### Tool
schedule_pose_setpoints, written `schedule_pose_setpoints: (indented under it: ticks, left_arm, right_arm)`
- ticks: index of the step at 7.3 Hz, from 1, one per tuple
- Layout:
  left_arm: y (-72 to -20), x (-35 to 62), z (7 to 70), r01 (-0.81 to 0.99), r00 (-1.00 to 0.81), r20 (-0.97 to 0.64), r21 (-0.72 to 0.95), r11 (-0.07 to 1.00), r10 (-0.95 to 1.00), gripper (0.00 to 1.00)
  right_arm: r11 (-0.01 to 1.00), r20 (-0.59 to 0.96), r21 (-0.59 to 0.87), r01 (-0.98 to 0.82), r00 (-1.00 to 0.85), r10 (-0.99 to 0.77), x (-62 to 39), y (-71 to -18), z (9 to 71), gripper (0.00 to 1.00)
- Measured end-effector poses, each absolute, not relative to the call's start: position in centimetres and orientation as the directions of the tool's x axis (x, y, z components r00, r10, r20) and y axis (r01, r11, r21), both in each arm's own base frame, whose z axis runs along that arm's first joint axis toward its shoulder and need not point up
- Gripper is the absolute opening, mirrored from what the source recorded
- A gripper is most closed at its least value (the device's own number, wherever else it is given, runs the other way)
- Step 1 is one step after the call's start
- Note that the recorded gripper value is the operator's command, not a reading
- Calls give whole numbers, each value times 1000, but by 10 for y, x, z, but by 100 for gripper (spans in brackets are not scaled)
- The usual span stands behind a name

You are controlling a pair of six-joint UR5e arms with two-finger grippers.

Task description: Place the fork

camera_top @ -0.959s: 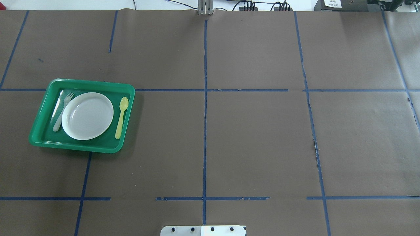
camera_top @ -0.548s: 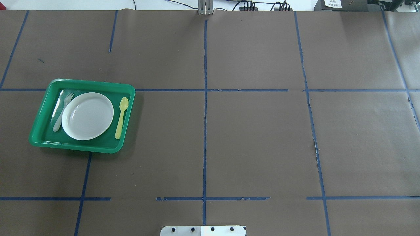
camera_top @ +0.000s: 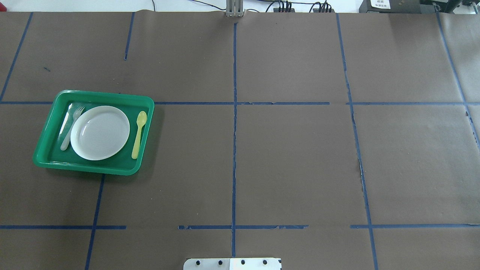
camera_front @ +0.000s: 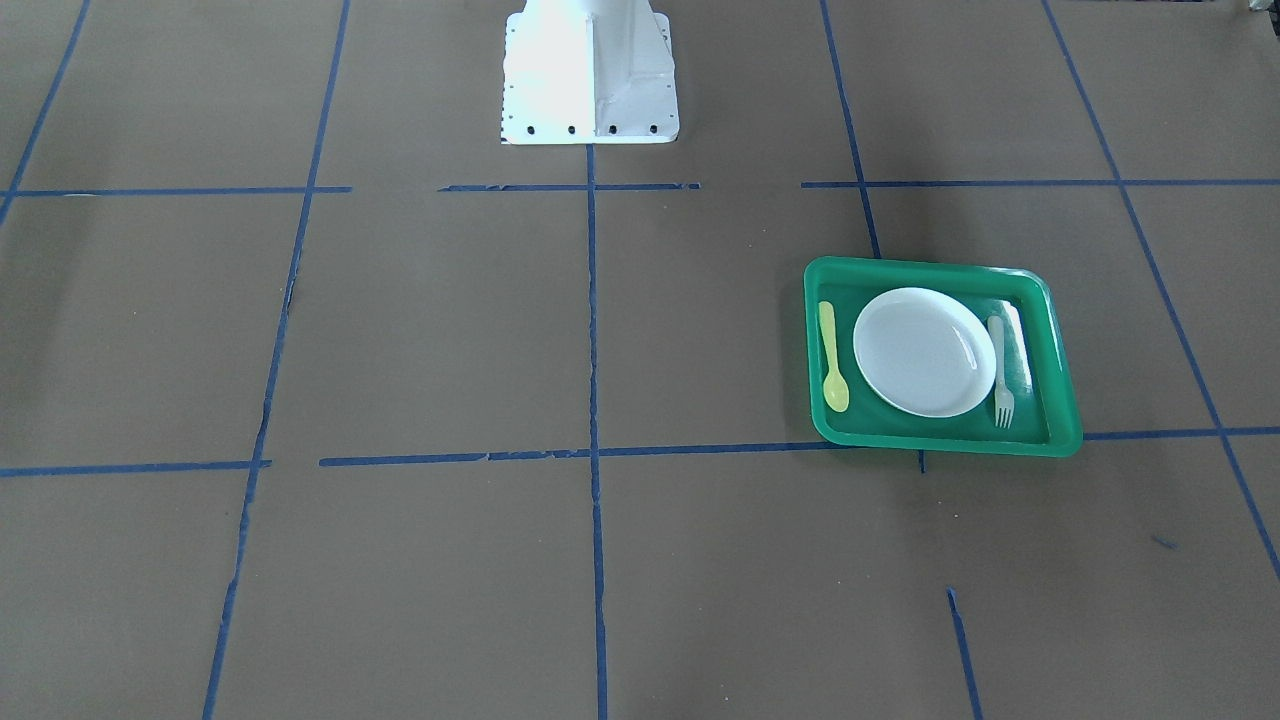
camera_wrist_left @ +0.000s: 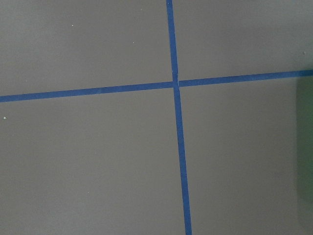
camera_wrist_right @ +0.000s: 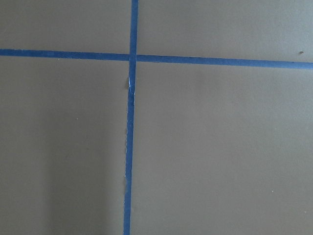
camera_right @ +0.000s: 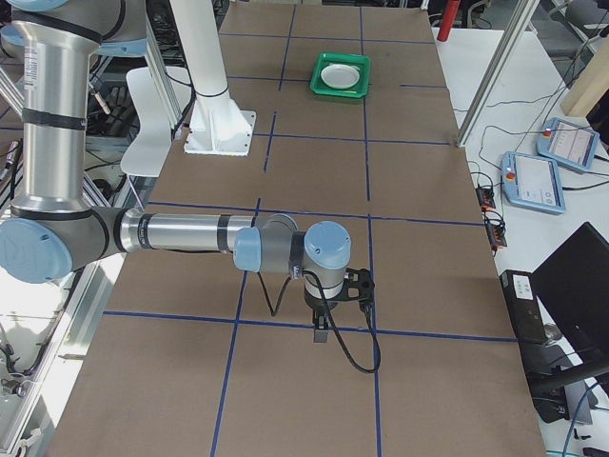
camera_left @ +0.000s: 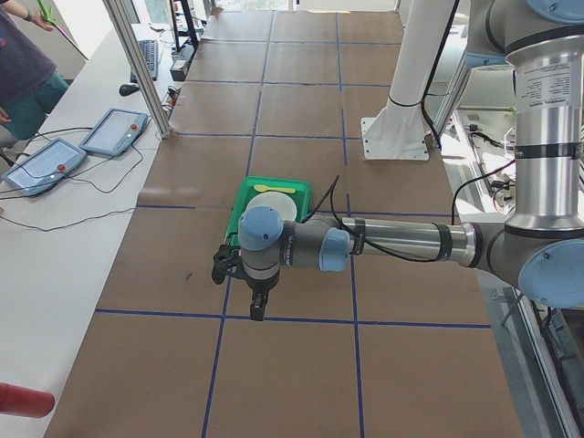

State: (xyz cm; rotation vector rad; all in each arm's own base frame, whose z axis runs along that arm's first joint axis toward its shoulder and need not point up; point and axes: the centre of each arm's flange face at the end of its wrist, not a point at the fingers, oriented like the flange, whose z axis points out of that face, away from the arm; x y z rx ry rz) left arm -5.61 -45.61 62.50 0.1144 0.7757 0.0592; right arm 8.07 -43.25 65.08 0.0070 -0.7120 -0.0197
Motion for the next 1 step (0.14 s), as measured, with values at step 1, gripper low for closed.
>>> schedule_pose_setpoints:
  ticks: [1]
  left_arm:
    - [-457, -56, 624, -11, 712, -695, 126, 992, 96, 100]
  right_arm:
    - [1000, 653, 13, 15, 757, -20, 81, -433, 651, 100]
